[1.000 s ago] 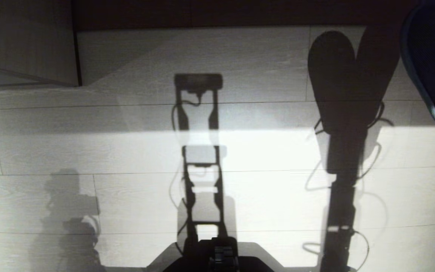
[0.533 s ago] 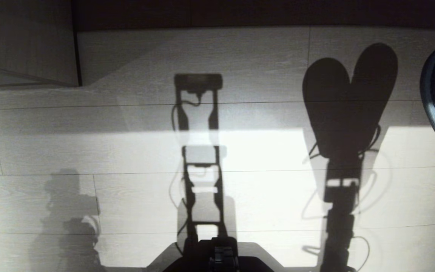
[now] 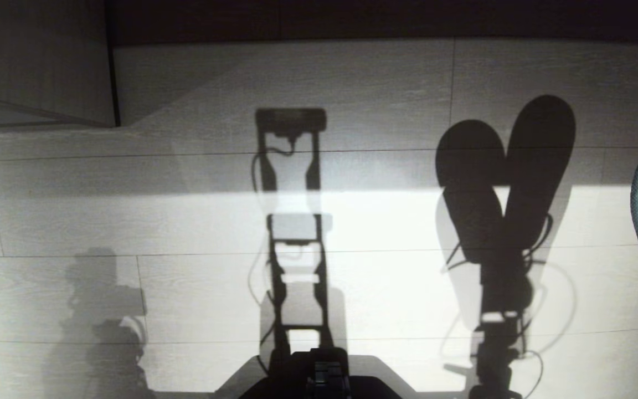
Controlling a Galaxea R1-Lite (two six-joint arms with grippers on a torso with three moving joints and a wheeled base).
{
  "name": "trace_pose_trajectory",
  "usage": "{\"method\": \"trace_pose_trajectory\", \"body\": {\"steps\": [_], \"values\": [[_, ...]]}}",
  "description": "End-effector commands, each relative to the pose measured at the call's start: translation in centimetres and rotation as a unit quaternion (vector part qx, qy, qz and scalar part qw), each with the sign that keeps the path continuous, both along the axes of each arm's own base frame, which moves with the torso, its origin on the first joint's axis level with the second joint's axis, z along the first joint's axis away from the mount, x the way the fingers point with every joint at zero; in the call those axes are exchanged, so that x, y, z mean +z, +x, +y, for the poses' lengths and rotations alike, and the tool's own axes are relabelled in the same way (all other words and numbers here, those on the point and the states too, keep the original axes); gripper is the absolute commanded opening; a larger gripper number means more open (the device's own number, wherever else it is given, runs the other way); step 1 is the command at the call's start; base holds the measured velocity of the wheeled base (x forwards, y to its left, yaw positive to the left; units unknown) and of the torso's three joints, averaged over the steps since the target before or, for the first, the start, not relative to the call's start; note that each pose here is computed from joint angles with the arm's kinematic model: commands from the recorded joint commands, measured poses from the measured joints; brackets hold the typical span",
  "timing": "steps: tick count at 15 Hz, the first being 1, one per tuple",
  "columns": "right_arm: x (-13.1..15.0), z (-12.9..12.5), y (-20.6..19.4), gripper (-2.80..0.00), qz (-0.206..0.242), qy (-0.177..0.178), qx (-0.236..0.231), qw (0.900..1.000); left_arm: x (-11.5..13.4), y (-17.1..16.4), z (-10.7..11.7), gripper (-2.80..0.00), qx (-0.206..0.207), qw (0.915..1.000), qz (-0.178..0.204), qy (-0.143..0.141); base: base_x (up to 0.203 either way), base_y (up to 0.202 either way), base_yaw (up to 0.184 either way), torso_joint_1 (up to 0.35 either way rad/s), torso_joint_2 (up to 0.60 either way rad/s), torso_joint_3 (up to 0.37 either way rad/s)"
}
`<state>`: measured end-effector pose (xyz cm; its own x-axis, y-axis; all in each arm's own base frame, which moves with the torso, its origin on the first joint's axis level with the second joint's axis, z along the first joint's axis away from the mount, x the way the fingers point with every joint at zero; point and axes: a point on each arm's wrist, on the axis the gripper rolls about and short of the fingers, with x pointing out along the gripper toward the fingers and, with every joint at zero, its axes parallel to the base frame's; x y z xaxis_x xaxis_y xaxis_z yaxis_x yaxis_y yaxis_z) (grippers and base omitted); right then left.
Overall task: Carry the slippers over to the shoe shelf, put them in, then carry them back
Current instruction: Place the slippers into the shoe cabinet
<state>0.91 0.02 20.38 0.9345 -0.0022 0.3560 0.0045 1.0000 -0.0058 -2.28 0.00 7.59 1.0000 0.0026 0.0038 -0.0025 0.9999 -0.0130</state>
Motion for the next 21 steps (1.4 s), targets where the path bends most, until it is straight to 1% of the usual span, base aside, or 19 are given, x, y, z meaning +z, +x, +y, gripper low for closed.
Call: {"method": "trace_pose_trajectory", "body": {"steps": [1, 4, 8, 10, 18, 19, 20, 21], "values": [[-1.5, 0.0, -1.0, -2.8, -0.009, -0.002, 0.001, 1.0, 0.0, 0.0, 0.0, -2.8, 0.0, 1.0, 0.0, 0.0, 0.0, 0.0, 0.0, 0.0, 0.0, 0.0], [-2.7, 0.0, -1.3, -2.8, -0.007, -0.003, 0.0, 1.0, 0.0, 0.0, 0.0, -2.8, 0.0, 1.0, 0.0, 0.0, 0.0, 0.0, 0.0, 0.0, 0.0, 0.0], [-5.2, 0.1, -1.9, -2.8, 0.026, -0.004, 0.005, 1.0, 0.0, 0.0, 0.0, -2.8, 0.0, 1.0, -0.001, 0.0, 0.0, 0.0, 0.0, 0.0, 0.0, 0.0], [-6.1, 0.1, -2.2, -2.8, 0.034, -0.004, 0.006, 0.999, 0.0, 0.0, 0.0, -2.8, 0.0, 1.0, 0.0, 0.0, 0.0, 0.0, 0.0, 0.0, 0.0, 0.0], [-9.0, 0.1, -2.3, -2.8, 0.075, -0.007, 0.014, 0.997, 0.0, 0.0, 0.0, -2.8, 0.0, 1.0, 0.0, 0.0, 0.0, 0.0, 0.0, 0.0, 0.0, 0.0], [-9.0, 0.1, -2.3, -2.8, 0.075, -0.007, 0.014, 0.997, 0.0, 0.0, 0.0, -2.8, 0.0, 1.0, 0.0, 0.0, 0.0, 0.0, 0.0, 0.0, 0.0, 0.0], [-9.2, 0.1, -2.3, -2.8, 0.081, -0.006, 0.015, 0.997, 0.0, 0.0, 0.0, -2.8, 0.0, 1.0, -0.001, 0.0, 0.0, 0.0, 0.0, 0.0, 0.0, 0.0], [-9.8, 0.0, -2.5, -2.8, 0.097, -0.005, 0.018, 0.995, 0.0, 0.0, 0.0, -2.8, 0.0, 1.0, 0.0, 0.0, 0.0, 0.0, 0.0, 0.0, 0.0, 0.0]]}}
